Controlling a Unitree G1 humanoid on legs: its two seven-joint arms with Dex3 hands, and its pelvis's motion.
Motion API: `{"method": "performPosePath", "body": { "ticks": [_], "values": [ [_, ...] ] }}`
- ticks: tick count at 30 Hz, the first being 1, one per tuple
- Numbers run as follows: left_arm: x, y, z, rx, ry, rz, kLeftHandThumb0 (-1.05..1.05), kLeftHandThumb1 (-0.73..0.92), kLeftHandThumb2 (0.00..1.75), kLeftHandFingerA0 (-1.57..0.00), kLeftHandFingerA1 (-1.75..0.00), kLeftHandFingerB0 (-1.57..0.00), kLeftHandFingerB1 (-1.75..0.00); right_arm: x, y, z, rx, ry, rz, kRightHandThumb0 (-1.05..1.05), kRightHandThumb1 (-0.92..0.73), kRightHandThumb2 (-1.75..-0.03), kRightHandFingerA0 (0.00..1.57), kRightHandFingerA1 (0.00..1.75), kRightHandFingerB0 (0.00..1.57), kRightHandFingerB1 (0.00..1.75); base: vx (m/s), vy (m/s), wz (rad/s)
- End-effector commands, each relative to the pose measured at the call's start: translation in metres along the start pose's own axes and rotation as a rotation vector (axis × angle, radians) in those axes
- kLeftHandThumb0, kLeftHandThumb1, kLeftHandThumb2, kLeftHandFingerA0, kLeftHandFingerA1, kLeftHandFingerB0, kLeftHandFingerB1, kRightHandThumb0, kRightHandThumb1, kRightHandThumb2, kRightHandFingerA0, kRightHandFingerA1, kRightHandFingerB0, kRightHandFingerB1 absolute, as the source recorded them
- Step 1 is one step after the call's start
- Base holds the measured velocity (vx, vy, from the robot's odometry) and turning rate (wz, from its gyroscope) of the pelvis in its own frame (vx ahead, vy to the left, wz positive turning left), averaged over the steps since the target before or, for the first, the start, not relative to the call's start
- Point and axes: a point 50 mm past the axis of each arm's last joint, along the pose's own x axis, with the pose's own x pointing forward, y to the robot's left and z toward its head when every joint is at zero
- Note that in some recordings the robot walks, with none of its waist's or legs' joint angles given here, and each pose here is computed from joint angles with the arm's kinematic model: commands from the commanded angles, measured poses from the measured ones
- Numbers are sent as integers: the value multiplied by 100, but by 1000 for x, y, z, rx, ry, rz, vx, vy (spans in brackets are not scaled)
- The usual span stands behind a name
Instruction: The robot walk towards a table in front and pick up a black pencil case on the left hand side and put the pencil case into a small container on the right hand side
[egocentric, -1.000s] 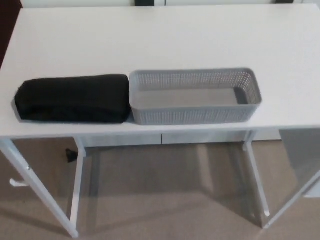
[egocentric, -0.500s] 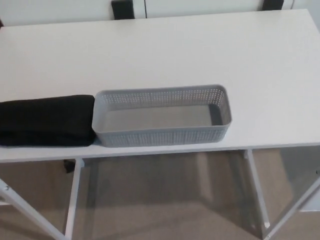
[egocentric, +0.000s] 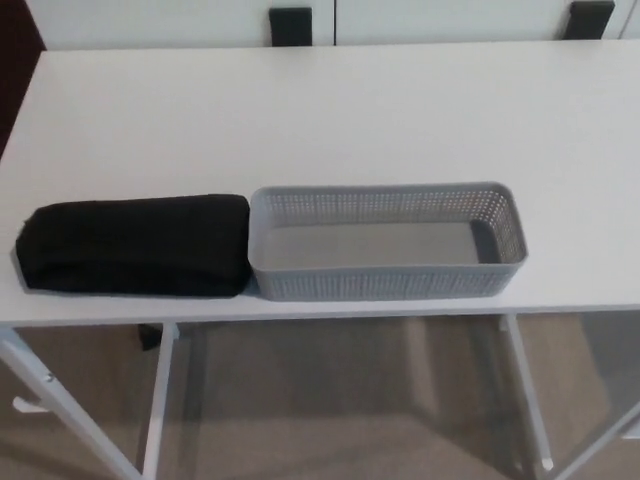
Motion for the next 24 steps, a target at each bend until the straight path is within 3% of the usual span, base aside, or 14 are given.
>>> {"method": "performPosePath", "body": {
  "ticks": [1, 18, 21, 23, 24],
  "values": [
    [-2, 3, 2, 21, 9, 1, -15, 68, 60, -55, -46, -33, -36, -2, -6, -2, -6, 6, -17, -17, -49, -90, 37, 60, 8, 47, 25, -47, 9],
    [1, 3, 7, 43, -3, -8, -16, 66, 59, -56, -47, -34, -36, 0, -7, 1, 7, -8, -26, -16, -49, -90, 39, 61, 10, 48, 2, -5, 0],
    [-4, -5, 15, 267, -71, -76, -26, 62, 58, -54, -42, -31, -34, 1, -7, 2, 6, -13, -25, -17, -49, -91, 39, 61, 10, 48, 0, 0, 0],
    [-18, -26, 26, 354, -128, -252, -25, 53, 55, -38, -39, -26, -31, 1, -7, 2, -8, -10, -21, -17, -49, -91, 38, 61, 9, 48, 0, 0, 0],
    [-22, -30, 28, 382, -140, -290, -25, 53, 55, -38, -39, -26, -31, 1, -8, 2, -10, -9, -20, -17, -49, -91, 38, 61, 9, 48, 0, 0, 0]
  ]
}}
